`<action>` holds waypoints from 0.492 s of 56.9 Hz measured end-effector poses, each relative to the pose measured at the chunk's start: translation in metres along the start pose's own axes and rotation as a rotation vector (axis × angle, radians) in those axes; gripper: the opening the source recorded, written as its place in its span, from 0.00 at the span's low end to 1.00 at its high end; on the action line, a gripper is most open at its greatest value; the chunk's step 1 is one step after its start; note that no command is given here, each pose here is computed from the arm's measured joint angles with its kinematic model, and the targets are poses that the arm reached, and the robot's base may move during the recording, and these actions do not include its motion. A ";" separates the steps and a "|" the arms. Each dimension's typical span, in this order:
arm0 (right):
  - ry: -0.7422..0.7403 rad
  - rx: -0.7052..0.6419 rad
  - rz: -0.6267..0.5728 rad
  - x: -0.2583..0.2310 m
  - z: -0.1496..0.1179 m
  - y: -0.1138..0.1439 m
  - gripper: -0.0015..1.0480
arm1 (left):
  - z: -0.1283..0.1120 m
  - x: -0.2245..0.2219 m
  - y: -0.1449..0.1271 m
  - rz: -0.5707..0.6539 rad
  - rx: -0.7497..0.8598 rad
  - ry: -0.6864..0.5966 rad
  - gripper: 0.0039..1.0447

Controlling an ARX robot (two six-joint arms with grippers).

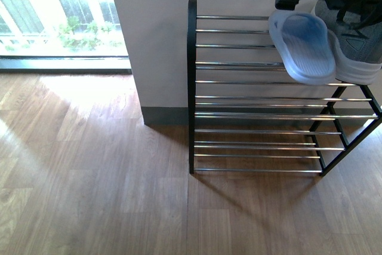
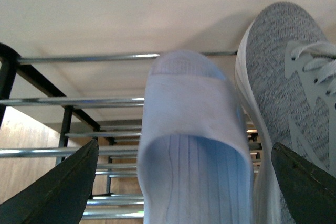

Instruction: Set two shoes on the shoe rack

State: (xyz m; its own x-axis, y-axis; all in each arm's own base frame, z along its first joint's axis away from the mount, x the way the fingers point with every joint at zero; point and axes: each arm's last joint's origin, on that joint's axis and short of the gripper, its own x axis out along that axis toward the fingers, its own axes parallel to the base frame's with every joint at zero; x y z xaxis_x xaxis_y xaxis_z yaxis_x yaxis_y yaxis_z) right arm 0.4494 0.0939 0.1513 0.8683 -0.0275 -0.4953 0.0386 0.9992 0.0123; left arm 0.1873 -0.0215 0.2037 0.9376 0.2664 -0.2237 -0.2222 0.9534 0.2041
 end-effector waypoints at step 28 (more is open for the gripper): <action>-0.439 -0.355 -0.106 -0.147 0.051 -0.060 0.86 | 0.000 0.000 0.000 0.000 0.000 0.000 0.01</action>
State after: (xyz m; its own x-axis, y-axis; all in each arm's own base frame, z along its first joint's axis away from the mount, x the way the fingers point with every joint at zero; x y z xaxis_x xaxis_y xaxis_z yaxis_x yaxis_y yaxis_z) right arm 0.3446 0.0368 0.2674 0.9957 -0.0617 -0.0695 0.0338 0.9371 -0.3474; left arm 0.1873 -0.0215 0.2037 0.9375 0.2664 -0.2240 -0.2221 0.9534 0.2042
